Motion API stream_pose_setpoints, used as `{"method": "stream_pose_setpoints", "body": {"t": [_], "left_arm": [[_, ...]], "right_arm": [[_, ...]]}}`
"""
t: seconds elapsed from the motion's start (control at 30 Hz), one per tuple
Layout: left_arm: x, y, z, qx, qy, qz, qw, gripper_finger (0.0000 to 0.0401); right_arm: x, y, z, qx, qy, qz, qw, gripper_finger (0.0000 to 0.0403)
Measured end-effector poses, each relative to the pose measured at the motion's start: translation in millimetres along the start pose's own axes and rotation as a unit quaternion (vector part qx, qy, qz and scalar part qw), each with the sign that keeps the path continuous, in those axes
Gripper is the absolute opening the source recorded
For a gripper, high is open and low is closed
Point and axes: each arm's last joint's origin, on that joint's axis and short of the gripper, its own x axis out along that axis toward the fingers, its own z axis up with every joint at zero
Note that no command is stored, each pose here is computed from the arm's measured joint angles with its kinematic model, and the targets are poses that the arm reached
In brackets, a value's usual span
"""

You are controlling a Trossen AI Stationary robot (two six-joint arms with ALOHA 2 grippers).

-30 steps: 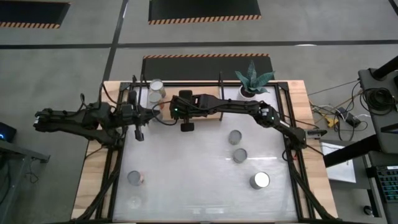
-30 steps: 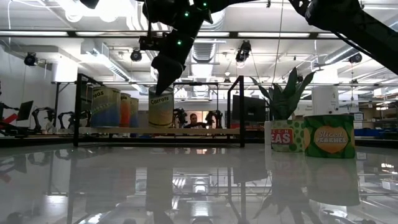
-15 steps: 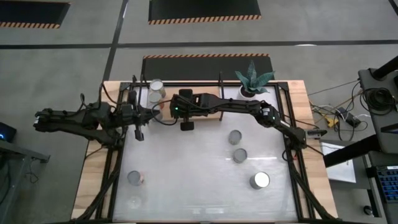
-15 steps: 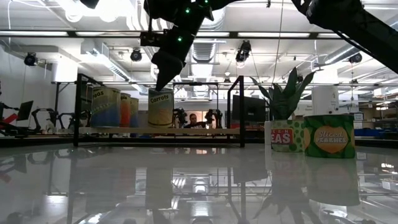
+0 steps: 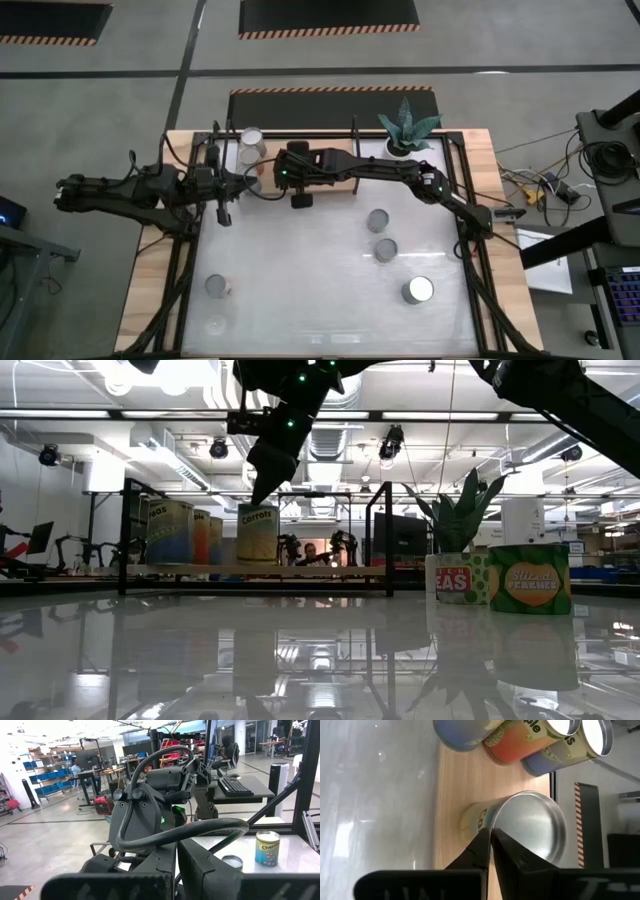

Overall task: Pick and place cans onto a shelf
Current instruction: Put the canned carrots on the shelf

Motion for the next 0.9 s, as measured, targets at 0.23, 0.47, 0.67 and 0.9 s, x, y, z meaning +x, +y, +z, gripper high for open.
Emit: {"method": "stream_pose_setpoints", "body": {"t": [0.23,0.47,0.67,0.9], "left_arm": [[0,0,0,0.0,0.0,0.0,1.0,0.0],[0,0,0,0.0,0.0,0.0,1.0,0.0],[0,0,0,0.0,0.001,0.0,1.0,0.0],[1,-1,-1,0.004,0.006,-0.001,1.0,0.0]], "right_arm": [[1,-2,-1,0.016,-0.001,-0.001,1.0,0.0038],[-4,-3,0,0.017,-0.004,-0.002,1.0,0.0105],[-38,-16,3,0.017,-0.027,-0.014,0.999,0.0141],[-46,-64,-17,0.065,-0.043,-0.011,0.997,0.01]]}}
